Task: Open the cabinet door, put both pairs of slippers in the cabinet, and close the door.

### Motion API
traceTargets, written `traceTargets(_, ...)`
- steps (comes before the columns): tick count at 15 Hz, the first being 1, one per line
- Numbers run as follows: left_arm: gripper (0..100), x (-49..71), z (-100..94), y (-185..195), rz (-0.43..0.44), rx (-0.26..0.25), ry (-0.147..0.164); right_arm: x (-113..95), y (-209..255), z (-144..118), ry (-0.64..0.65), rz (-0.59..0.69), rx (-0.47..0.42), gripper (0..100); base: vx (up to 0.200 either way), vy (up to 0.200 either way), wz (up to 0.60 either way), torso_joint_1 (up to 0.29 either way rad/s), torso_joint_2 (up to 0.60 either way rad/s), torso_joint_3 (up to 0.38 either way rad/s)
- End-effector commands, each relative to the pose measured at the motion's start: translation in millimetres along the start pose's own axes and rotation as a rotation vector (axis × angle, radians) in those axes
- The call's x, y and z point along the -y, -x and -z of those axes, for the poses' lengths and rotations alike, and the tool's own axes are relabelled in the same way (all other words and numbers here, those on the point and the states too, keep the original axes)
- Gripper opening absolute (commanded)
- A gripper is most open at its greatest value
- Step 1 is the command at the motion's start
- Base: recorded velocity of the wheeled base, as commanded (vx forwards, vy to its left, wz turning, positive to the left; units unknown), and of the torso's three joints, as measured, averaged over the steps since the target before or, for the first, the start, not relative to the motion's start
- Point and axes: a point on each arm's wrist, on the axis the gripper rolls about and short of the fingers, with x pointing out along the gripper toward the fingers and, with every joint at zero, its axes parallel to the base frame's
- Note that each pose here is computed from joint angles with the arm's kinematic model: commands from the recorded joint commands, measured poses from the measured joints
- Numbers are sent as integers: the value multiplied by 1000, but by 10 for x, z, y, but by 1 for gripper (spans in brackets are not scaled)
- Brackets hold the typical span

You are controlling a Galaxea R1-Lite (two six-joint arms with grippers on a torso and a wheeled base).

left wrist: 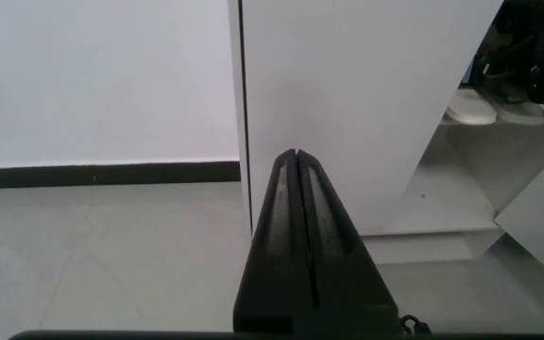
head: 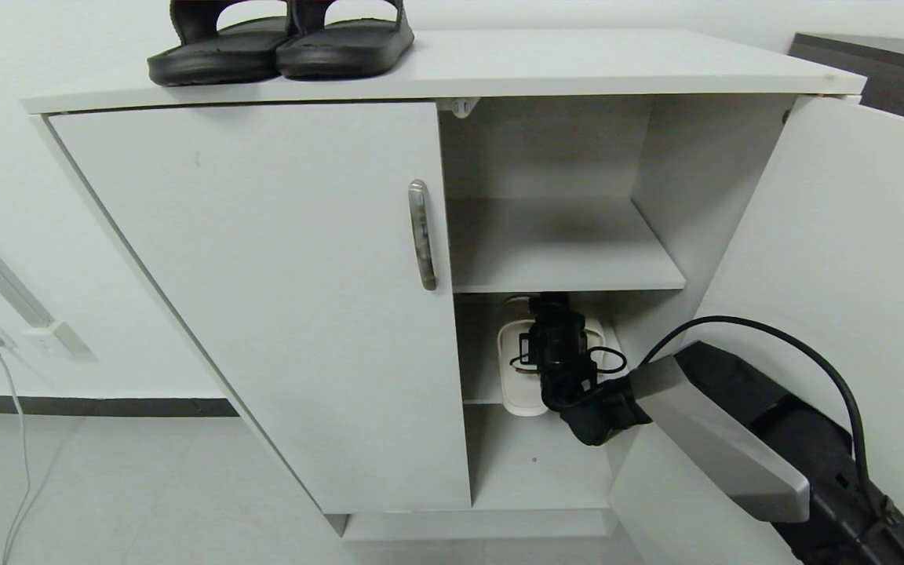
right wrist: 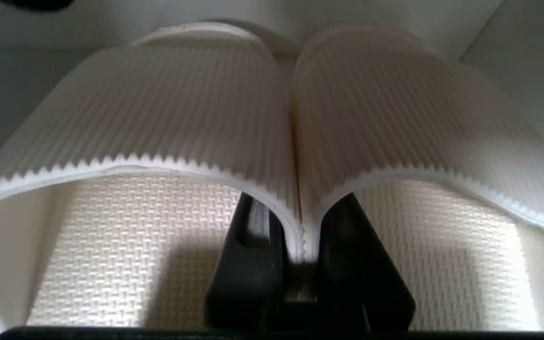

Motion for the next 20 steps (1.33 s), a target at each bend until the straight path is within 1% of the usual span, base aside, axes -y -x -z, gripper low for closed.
traceTargets(1, 0, 0, 0, -1, 0, -2, 0, 4, -56, 44, 2, 6, -3, 0, 0, 0, 0, 0, 0, 0)
traceTargets(8, 0, 0, 0, -1, 0, -2, 0, -4, -72, 102, 11, 6, -9, 0, 0, 0, 0, 0, 0, 0)
traceTargets(9, 0, 0, 0, -1, -2, -2, 0, -4, -72, 102, 11, 6, -9, 100, 0, 0, 0, 0, 0, 0)
traceTargets(13, 0, 0, 0, -1, -3, -2, 3, 9, -42, 124, 18, 9, -19, 100, 0, 0, 0, 0, 0, 0)
traceTargets(14, 0, 0, 0, -1, -3, -2, 3, 27, 14, 93, 23, 6, -25, 100, 0, 0, 0, 0, 0, 0)
traceTargets(16, 0, 0, 0, -1, 0, -2, 2, 48, 160, 31, 26, -6, -28, 100, 0, 0, 0, 0, 0, 0)
traceTargets(20, 0, 0, 0, -1, 0, -2, 2, 79, 630, -119, 25, -57, -18, 100, 0, 0, 0, 0, 0, 0)
